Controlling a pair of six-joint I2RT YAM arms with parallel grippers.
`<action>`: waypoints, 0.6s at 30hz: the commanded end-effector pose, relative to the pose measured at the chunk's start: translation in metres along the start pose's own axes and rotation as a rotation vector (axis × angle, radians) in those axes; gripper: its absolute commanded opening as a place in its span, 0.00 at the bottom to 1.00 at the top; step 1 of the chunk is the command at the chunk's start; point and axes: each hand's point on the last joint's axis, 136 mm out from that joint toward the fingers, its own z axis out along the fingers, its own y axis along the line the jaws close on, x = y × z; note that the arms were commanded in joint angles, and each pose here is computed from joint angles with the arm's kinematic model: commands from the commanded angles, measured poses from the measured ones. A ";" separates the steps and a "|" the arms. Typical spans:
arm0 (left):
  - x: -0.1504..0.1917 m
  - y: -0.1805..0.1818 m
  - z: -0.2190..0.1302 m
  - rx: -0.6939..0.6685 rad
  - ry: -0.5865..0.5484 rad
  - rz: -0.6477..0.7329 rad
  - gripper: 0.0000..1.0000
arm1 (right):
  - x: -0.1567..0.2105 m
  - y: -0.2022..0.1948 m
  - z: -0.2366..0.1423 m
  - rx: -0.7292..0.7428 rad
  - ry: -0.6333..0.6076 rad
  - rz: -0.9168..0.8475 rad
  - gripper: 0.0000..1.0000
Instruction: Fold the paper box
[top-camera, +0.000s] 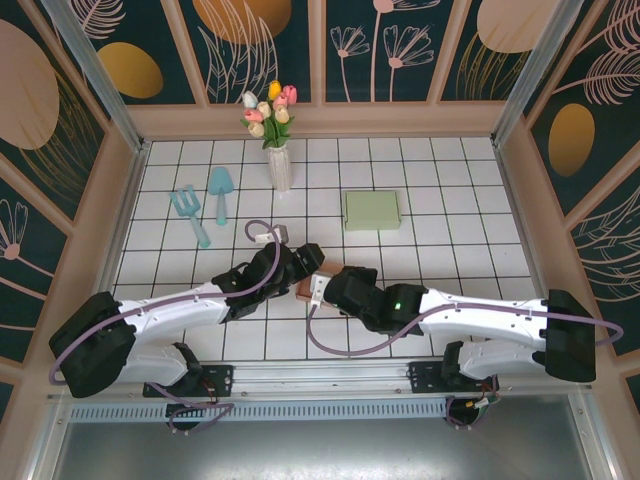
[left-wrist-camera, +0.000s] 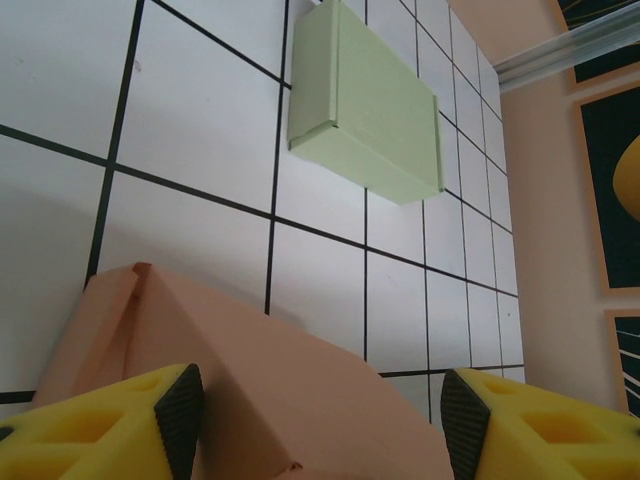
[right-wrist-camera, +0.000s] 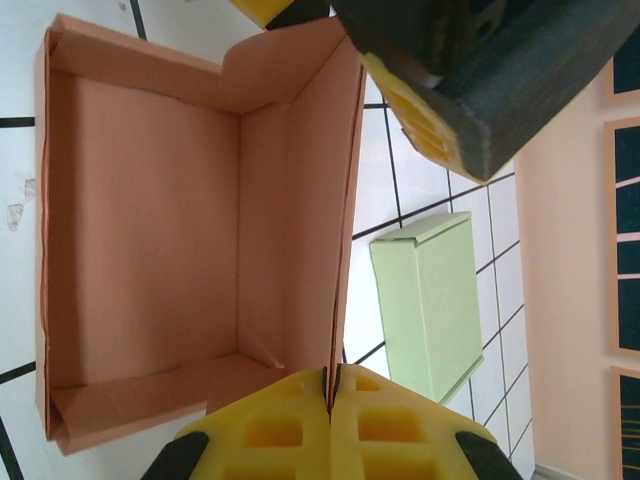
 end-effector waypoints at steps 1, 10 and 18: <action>0.004 -0.064 -0.016 0.206 0.039 0.000 0.66 | -0.020 0.008 -0.003 -0.074 -0.082 0.010 0.00; 0.011 -0.033 -0.012 0.136 0.031 0.016 0.65 | -0.009 0.027 -0.001 -0.111 -0.064 -0.013 0.00; 0.015 0.009 -0.021 0.076 0.001 0.016 0.66 | 0.004 0.046 -0.004 -0.132 -0.041 -0.071 0.00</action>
